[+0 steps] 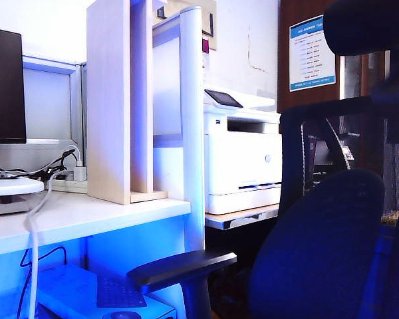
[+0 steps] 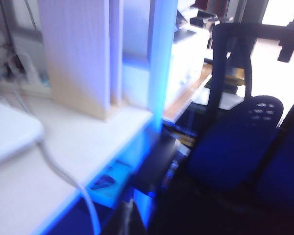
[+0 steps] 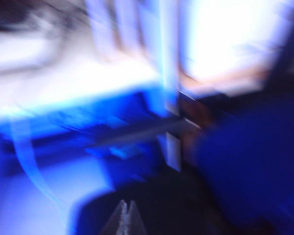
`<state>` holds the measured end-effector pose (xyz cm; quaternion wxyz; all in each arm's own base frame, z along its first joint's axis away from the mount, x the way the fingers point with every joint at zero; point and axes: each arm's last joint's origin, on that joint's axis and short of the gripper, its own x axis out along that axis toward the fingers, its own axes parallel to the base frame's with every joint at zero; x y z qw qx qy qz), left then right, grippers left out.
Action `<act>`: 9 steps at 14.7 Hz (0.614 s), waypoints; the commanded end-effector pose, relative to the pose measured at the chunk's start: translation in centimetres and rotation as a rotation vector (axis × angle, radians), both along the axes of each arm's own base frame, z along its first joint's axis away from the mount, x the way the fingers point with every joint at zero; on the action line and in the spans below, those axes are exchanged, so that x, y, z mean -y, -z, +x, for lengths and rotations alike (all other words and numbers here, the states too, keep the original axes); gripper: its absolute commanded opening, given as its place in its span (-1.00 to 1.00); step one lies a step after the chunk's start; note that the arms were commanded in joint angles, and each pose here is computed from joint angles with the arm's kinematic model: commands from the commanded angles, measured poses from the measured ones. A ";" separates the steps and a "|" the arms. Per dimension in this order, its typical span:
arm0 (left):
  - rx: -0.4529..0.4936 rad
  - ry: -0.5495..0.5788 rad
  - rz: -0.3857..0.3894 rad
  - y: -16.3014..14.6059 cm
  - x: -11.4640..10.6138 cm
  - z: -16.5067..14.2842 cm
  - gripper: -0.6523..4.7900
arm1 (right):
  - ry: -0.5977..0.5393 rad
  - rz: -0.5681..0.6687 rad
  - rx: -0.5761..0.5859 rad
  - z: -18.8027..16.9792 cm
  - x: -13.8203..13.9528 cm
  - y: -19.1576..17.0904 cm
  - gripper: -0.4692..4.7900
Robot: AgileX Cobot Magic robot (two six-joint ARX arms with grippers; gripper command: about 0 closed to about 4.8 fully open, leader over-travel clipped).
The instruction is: Grab the backpack from the chair and place it on the desk.
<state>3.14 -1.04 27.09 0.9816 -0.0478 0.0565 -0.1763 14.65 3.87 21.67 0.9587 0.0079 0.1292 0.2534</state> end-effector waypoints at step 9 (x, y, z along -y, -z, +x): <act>-0.026 -0.112 -0.056 5.9 -0.1 4.3 -0.78 | 0.184 0.023 0.125 -3.1 2.4 4.5 -0.86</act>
